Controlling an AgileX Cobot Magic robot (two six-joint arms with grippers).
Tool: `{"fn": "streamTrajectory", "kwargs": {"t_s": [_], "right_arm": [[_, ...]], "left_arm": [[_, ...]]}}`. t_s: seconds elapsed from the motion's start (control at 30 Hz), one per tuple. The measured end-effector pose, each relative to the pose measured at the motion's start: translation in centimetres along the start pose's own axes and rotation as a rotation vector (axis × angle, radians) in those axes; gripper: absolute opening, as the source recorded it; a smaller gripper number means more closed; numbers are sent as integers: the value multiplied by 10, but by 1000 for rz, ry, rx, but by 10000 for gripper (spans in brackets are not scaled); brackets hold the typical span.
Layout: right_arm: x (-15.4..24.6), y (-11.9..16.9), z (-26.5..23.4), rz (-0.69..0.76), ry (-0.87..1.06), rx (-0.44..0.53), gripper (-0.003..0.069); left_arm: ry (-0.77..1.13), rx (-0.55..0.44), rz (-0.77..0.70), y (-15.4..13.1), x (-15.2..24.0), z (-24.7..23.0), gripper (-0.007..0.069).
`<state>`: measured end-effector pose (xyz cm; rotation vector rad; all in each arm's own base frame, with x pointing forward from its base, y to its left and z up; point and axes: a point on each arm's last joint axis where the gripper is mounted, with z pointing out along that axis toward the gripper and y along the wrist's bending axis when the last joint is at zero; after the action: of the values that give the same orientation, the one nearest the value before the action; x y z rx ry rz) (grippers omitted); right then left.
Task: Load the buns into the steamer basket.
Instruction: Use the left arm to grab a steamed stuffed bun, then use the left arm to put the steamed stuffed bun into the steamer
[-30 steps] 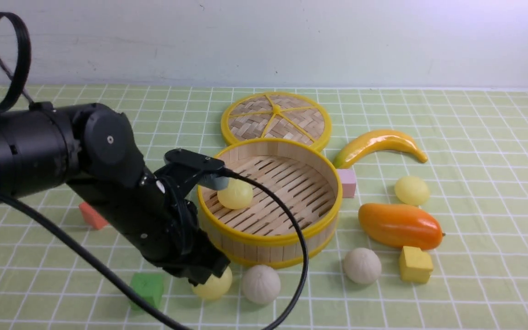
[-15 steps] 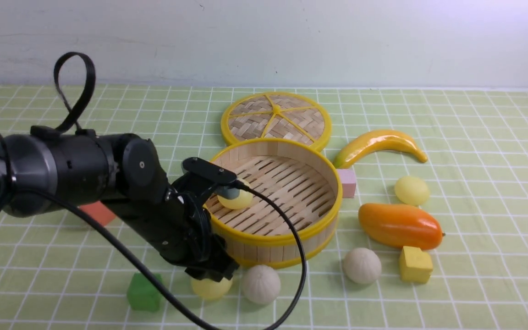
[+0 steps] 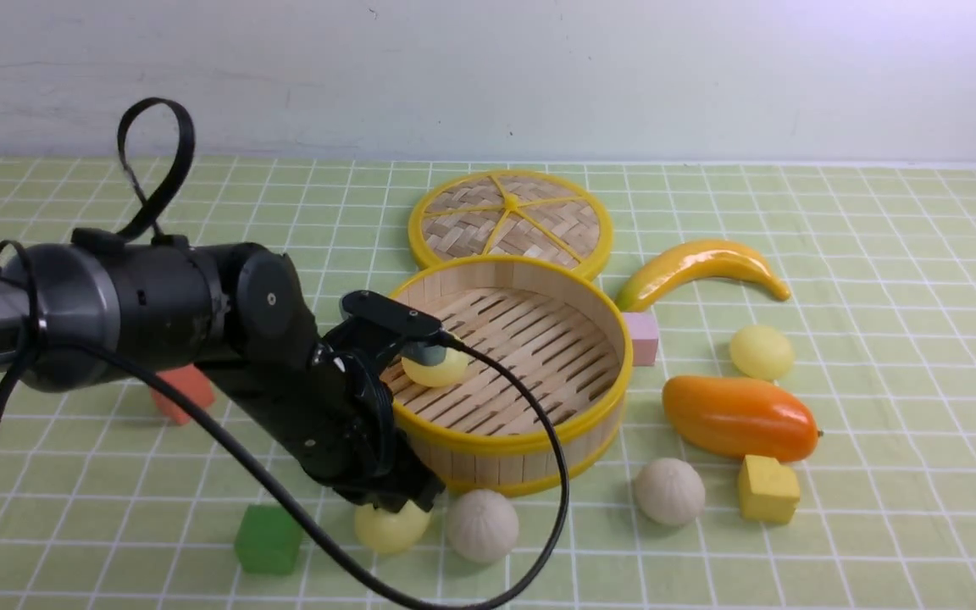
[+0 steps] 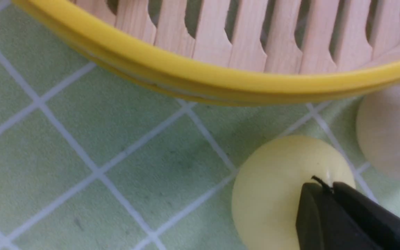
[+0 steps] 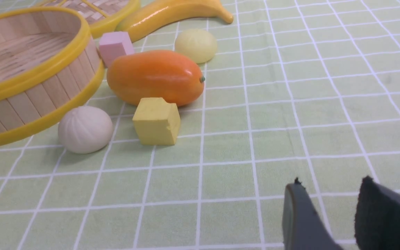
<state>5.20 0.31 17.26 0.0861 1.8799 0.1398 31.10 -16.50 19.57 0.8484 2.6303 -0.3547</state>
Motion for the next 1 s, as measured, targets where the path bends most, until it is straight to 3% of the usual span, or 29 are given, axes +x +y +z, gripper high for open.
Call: {"fn": "streamTrajectory", "kwargs": {"t_s": [0.17,0.33,0.5,0.67,0.87,1.0], "right_arm": [[0,0,0,0,0,0,241],[0,0,0,0,0,0,241],[0,0,0,0,0,0,241],[0,0,0,0,0,0,241],[0,0,0,0,0,0,241],[0,0,0,0,0,0,241]], "left_arm": [[-77,18,-4,-13,-17,-53,-13],[-191,4,40,-20,-42,-74,-13],[-264,-7,46,-14,-72,-51,-13],[-178,3,30,-1,-85,8,14],[-142,13,27,1,-88,23,141],[-158,12,29,-2,-94,4,307]]}}
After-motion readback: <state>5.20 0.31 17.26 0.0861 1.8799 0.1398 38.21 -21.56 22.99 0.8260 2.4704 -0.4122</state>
